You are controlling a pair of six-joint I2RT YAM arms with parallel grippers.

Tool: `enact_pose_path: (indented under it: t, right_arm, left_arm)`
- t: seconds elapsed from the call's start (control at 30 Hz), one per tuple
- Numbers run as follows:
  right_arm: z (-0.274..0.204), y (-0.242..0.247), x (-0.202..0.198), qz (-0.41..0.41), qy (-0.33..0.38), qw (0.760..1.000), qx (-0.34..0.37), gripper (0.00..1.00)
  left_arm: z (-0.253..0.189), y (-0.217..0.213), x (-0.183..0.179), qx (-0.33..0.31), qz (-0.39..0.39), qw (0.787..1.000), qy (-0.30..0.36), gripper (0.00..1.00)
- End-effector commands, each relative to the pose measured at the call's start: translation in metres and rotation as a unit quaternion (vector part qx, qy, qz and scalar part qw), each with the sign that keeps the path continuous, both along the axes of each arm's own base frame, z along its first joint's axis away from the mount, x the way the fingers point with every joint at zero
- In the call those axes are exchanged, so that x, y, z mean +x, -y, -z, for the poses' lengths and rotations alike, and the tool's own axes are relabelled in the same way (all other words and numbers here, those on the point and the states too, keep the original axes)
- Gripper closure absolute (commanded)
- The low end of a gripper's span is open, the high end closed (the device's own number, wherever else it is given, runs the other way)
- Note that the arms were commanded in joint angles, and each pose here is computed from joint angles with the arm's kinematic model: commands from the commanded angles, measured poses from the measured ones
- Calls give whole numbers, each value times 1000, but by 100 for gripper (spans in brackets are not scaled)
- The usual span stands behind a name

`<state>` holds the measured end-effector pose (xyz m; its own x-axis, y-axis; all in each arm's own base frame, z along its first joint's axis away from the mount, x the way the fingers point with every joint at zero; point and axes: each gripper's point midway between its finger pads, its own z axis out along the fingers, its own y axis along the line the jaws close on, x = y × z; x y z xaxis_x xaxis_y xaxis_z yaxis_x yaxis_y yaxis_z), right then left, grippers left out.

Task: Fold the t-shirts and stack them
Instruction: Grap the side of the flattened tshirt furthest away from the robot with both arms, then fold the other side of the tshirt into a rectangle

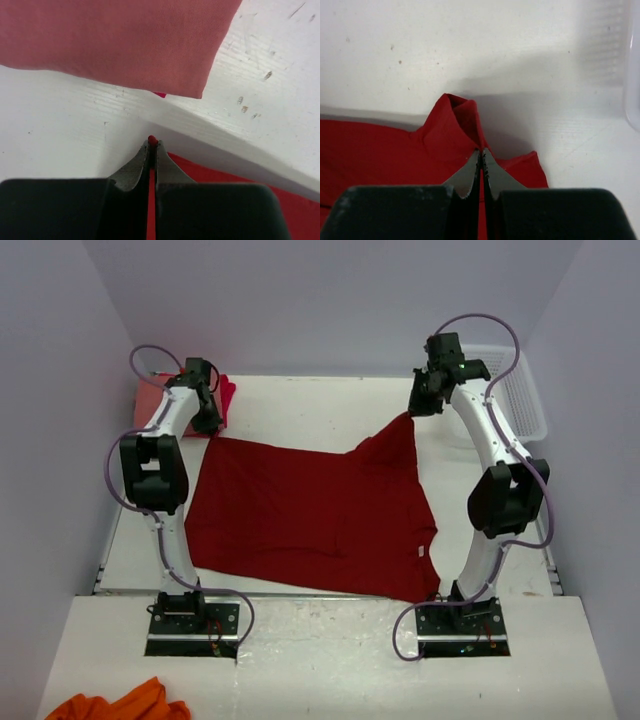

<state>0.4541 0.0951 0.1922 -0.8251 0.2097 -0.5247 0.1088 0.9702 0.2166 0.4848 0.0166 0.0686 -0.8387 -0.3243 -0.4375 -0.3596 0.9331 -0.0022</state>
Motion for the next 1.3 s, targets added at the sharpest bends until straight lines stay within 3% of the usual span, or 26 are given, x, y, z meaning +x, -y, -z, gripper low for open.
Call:
enact_pose_path:
  t: [0.0,0.37,0.53,0.87,1.27]
  right_arm:
    - [-28,0,19,-16,37,999,3,100]
    - [-58,-6,64,-51,85,995,20,100]
    - [-57,-11,60,-54,79,994,42,100]
    - [-43,-9,-9,-34,51,996,68,100]
    - [-31,-23,-79,-41,45,995,73,100]
  left_arm:
    - [-49,-10,16,23,-4,998,55,100]
    - [-21,-13,21,29,-8,999,28,100]
    - [-10,-23,15,41,-23,999,10,100]
    - [-11,-32,-11,62,-44,997,-10,100]
    - [-45,-29,-44,58,-44,997,15,100]
